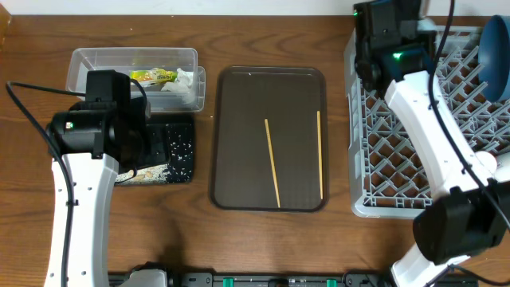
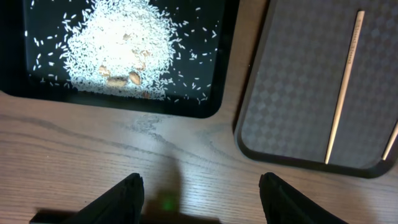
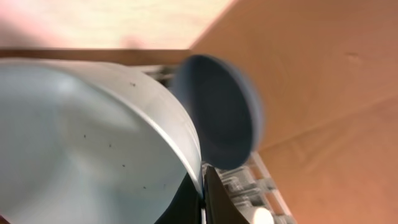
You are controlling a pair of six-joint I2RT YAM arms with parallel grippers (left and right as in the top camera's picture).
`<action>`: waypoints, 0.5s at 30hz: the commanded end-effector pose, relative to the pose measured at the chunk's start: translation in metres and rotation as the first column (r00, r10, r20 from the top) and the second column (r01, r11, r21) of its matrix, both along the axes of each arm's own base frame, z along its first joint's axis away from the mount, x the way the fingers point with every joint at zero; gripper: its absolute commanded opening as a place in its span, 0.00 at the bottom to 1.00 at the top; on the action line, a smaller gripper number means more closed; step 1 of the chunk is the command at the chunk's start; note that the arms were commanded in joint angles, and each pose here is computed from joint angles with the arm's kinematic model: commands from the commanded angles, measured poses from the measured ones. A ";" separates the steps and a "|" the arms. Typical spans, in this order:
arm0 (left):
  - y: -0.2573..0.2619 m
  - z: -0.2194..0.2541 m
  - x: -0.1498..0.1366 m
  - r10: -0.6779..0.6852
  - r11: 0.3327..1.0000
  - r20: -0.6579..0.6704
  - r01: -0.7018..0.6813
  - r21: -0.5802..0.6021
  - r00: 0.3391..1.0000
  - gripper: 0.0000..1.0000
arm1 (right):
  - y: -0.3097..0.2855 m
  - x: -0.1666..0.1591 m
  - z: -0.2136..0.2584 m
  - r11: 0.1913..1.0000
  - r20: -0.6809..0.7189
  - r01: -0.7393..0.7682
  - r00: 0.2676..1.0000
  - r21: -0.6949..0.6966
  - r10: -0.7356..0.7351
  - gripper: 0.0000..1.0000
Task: Sort waste into correct bins and load items into the dishwasher rack
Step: 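Lift the light-blue bowl and place it in the dish rack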
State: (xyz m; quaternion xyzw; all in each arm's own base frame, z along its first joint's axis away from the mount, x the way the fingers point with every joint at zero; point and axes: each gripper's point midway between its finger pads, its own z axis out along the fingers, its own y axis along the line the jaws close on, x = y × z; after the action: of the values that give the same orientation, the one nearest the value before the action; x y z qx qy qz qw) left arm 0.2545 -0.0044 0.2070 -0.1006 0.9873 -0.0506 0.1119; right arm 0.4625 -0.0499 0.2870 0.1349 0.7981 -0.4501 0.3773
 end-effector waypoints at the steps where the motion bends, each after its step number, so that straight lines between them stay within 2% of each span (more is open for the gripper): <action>1: 0.004 -0.001 -0.001 0.014 1.000 -0.008 -0.013 0.015 1.000 0.63 | -0.032 -0.009 0.011 0.976 0.032 0.165 0.986 -0.142 -0.162 0.01; 15: 0.004 -0.001 -0.001 0.014 1.000 -0.008 -0.013 0.014 1.000 0.63 | -0.091 0.007 -0.044 0.927 -0.105 0.274 0.945 -0.255 -0.309 0.01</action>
State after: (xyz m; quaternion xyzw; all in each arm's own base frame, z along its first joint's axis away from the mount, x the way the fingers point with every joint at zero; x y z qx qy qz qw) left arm 0.2544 -0.0044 0.2070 -0.1008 0.9873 -0.0506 0.1117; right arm 0.4732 -0.1312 0.2472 0.1758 0.7452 -0.5758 0.2868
